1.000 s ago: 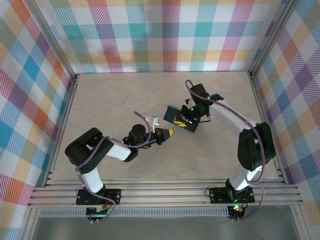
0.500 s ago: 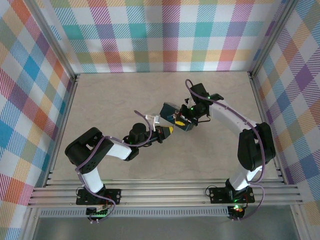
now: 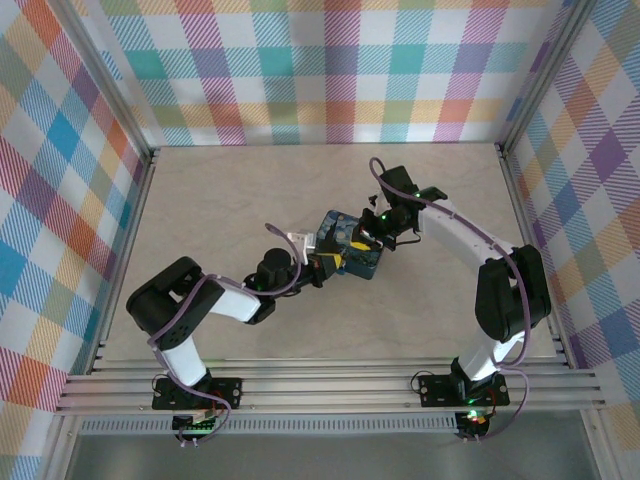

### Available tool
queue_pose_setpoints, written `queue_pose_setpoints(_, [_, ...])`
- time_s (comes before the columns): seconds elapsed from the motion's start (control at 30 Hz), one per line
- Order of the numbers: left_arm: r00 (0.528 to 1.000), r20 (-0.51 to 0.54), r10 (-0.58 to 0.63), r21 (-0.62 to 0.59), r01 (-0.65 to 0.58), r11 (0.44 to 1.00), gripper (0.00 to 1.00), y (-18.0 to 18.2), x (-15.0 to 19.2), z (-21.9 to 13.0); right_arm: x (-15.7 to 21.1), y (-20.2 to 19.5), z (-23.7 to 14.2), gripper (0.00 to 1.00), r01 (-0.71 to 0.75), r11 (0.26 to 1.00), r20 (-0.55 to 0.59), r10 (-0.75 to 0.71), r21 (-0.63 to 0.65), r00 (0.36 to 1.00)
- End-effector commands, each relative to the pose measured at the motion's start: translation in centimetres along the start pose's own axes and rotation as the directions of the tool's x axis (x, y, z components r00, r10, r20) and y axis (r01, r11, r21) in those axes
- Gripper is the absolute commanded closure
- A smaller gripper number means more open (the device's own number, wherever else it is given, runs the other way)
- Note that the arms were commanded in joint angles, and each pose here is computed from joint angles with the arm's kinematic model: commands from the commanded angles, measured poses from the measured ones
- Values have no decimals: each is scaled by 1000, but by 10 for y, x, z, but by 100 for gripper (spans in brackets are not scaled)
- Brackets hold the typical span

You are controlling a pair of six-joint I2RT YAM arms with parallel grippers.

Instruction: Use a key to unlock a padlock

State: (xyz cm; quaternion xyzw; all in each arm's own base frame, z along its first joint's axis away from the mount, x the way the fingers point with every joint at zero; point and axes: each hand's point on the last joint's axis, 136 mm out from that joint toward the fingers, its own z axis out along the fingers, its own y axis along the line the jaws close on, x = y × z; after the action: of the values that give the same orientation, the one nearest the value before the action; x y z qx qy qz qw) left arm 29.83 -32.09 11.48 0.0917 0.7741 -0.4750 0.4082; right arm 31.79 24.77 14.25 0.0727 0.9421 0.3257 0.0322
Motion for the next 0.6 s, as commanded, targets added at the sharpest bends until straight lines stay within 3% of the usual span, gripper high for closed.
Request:
queue_pose_setpoints(0.0, [999, -25, 26, -75, -27, 997, 100, 8, 6, -15, 2, -2, -10, 98, 103, 992, 70, -108, 70, 992])
queue_pose_setpoints(0.1, [998, -64, 20, -152, -29, 988, 100, 22, 16, -30, 16, -10, 0, 85, 184, 966, 88, -203, 181, 975])
queue_pose_setpoints(0.2, [997, -82, 11, -219, -28, 975, 100, 33, 23, -46, 33, -13, 22, 79, 255, 935, 79, -282, 248, 956])
queue_pose_setpoints(0.37, [994, -110, 15, -267, -44, 963, 100, 39, 28, -66, 38, -31, 52, 77, 253, 924, 70, -284, 288, 956])
queue_pose_setpoints(0.57, [993, -110, 33, -293, -64, 954, 100, 39, 26, -79, 19, -42, 56, 77, 305, 883, 109, -364, 355, 925])
